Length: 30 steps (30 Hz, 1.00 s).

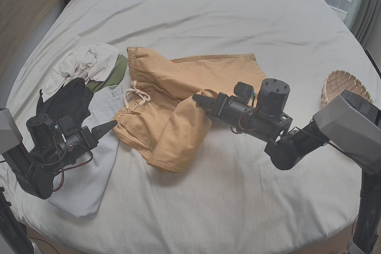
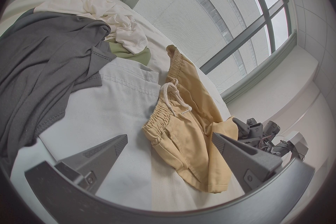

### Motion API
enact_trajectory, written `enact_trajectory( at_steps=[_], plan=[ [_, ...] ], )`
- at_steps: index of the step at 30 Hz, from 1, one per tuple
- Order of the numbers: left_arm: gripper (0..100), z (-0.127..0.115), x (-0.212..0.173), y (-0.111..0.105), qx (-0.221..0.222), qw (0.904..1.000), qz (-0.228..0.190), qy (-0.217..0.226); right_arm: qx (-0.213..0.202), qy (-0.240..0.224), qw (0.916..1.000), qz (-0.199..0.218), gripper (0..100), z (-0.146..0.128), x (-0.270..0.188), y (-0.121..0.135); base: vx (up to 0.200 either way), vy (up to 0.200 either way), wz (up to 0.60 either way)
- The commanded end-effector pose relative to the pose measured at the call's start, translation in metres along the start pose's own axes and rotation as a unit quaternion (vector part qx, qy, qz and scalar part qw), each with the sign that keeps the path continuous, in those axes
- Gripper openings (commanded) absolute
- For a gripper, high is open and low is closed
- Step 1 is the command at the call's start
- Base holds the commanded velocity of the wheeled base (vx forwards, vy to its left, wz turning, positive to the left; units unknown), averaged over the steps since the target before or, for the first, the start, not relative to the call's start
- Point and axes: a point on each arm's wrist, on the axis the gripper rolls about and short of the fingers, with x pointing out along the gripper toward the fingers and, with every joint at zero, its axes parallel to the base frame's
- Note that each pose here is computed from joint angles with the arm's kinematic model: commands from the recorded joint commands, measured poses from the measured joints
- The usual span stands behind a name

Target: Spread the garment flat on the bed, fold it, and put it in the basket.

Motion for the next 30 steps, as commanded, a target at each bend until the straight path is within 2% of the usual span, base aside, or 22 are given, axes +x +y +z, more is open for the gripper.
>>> enact_trajectory(
  at_steps=[1, 5, 10, 15, 17, 22, 24, 30],
  plan=[
    [100, -0.003, 0.002, 0.002, -0.002, 1.0000, 0.002, 0.005, 0.001, -0.004, 1.0000, -0.004, 100, -0.004, 0.007, -0.008, 0.000, 0.000, 0.00],
    [100, -0.005, 0.003, 0.005, -0.004, 0.9999, 0.005, 0.008, -0.004, -0.026, 0.9996, -0.008, 100, 0.010, -0.003, 0.005, 0.000, 0.000, 0.00],
    [100, -0.005, 0.000, 0.006, -0.005, 0.9999, 0.010, 0.008, -0.006, -0.023, 0.9995, -0.023, 100, 0.021, -0.040, 0.027, 0.000, 0.000, 0.00],
    [100, -0.002, -0.005, 0.008, -0.003, 0.9999, 0.014, -0.003, -0.028, -0.006, 0.9974, -0.067, 100, 0.018, -0.089, 0.028, 0.000, 0.000, 0.00],
    [100, -0.002, -0.005, 0.008, -0.002, 0.9999, 0.013, -0.003, -0.028, -0.004, 0.9973, -0.068, 100, 0.017, -0.090, 0.028, 0.000, 0.000, 0.00],
    [100, -0.004, -0.008, 0.008, 0.001, 0.9999, 0.009, -0.013, -0.025, 0.035, 0.9942, -0.098, 100, -0.007, -0.103, 0.017, 0.000, 0.000, 0.00],
    [100, -0.006, -0.009, 0.008, 0.002, 0.9999, 0.008, -0.013, -0.020, 0.054, 0.9920, -0.112, 100, -0.021, -0.097, 0.003, 0.000, 0.000, 0.00],
    [100, -0.011, -0.011, 0.006, 0.004, 0.9999, 0.004, -0.013, -0.024, 0.055, 0.9908, -0.121, 100, -0.047, -0.077, -0.026, 0.000, 0.000, 0.00]
  ],
)
